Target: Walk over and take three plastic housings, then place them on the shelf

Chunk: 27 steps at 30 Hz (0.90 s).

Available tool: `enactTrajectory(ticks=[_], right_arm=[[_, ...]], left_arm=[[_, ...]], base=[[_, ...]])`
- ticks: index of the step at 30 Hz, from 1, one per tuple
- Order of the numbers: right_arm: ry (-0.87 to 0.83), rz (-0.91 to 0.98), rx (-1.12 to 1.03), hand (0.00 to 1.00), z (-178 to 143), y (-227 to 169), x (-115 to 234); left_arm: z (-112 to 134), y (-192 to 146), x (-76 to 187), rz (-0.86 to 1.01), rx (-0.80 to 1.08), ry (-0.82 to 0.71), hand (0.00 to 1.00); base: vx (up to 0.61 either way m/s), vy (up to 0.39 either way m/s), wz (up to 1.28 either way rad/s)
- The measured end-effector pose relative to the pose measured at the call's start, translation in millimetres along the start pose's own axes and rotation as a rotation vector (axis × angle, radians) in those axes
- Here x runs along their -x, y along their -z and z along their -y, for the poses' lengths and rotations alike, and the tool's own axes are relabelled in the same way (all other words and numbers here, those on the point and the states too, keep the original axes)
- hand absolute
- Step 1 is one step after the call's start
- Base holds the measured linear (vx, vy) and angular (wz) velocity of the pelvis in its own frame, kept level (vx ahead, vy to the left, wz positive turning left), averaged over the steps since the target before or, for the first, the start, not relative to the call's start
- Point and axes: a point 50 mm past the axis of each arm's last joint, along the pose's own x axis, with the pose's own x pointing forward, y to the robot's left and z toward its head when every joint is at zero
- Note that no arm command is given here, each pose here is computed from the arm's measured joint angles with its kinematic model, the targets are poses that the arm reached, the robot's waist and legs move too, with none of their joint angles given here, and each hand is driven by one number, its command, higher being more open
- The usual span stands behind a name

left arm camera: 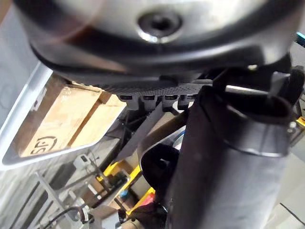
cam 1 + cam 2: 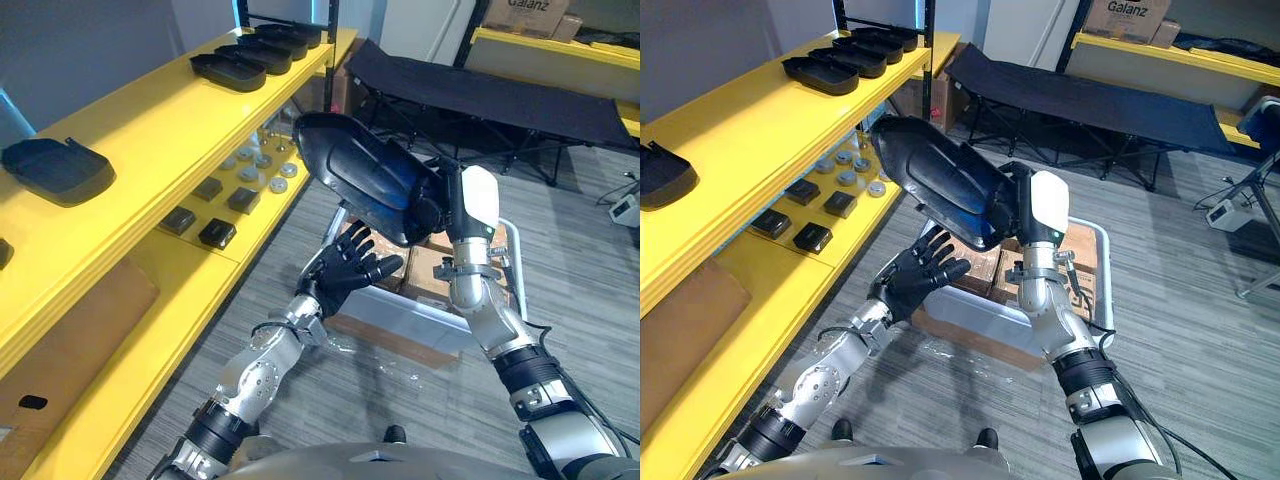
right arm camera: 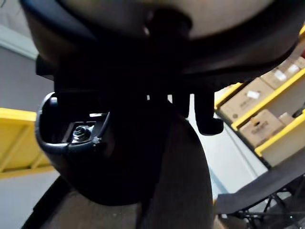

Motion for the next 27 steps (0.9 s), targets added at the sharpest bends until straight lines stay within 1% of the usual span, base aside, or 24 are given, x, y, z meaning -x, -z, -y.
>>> enactTrajectory(ticks=[4, 10, 13, 20, 27], right_arm=[[-0.025, 0.005, -0.028, 0.00, -9.6, -4.7, 6.2], [-0.031, -0.009, -0.025, 0.00, -10.3, -1.2, 10.3], [-0.028, -0.018, -0.025, 0.00, -9.2, 0.9, 11.2], [-0.049, -0.033, -0.031, 0.00, -11.0, 4.1, 16.0], [-0.065, -0.062, -0.078, 0.00, -20.2, 2.7, 25.5]], left_arm=[[-8.7, -4.1, 1.3, 0.014, -0.104, -0.069, 1.00], [-22.4, -10.0, 12.3, 0.053, -0.067, -0.135, 1.00], [-25.5, -7.3, 16.2, 0.052, 0.010, -0.141, 1.00], [-18.6, -5.4, 14.1, 0.064, 0.209, -0.095, 1.00], [-16.8, -4.7, 13.3, 0.063, 0.241, -0.089, 1.00]], base=[[0.00, 0.000, 0.00], [0.00, 0.000, 0.00], [0.00, 0.000, 0.00], [0.00, 0.000, 0.00], [0.00, 0.000, 0.00]])
